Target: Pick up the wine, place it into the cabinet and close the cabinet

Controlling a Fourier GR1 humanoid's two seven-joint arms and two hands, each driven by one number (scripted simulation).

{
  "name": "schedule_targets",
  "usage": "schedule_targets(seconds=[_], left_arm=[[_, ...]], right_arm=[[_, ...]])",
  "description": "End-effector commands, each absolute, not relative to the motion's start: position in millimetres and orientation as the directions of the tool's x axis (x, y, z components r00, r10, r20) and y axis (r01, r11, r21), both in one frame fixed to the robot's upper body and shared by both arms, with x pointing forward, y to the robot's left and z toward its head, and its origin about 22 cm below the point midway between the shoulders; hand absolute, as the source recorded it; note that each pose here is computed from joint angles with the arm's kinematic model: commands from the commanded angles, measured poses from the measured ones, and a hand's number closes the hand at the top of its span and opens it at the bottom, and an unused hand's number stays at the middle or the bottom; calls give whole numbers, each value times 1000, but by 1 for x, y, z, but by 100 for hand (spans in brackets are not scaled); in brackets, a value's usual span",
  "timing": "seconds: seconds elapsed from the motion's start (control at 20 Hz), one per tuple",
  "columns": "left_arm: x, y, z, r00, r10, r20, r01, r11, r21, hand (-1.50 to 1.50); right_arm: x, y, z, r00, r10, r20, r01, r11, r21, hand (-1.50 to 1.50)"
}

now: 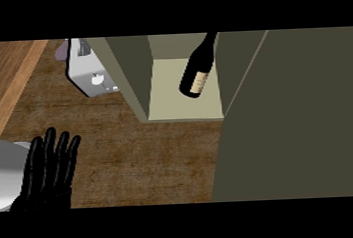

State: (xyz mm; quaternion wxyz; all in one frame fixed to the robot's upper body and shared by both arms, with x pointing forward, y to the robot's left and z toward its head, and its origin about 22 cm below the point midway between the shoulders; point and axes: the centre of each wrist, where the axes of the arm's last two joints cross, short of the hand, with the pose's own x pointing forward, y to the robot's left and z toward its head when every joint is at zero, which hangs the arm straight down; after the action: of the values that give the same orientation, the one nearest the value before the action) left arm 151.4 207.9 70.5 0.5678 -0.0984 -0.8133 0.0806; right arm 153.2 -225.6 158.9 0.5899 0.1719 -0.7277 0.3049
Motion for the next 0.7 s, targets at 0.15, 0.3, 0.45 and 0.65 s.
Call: schedule_targets(seconds=[0.15,0.3,0.45,0.65], left_arm=[[119,245,86,-371,251,894,25,965,-261,-150],[110,267,94,-376,228,898,12,970,-242,-150],[104,283,88,-363,236,901,-5,967,-255,-150],[97,319,92,-378,201,904,-15,975,-223,-150]], right_arm=[[121,-197,178,-217,-15,976,-725,672,-151,150],[114,-176,184,-197,1,980,-734,662,-148,150],[124,-150,178,-209,1,978,-743,649,-159,150],[123,-134,187,-260,4,966,-726,659,-198,150]])
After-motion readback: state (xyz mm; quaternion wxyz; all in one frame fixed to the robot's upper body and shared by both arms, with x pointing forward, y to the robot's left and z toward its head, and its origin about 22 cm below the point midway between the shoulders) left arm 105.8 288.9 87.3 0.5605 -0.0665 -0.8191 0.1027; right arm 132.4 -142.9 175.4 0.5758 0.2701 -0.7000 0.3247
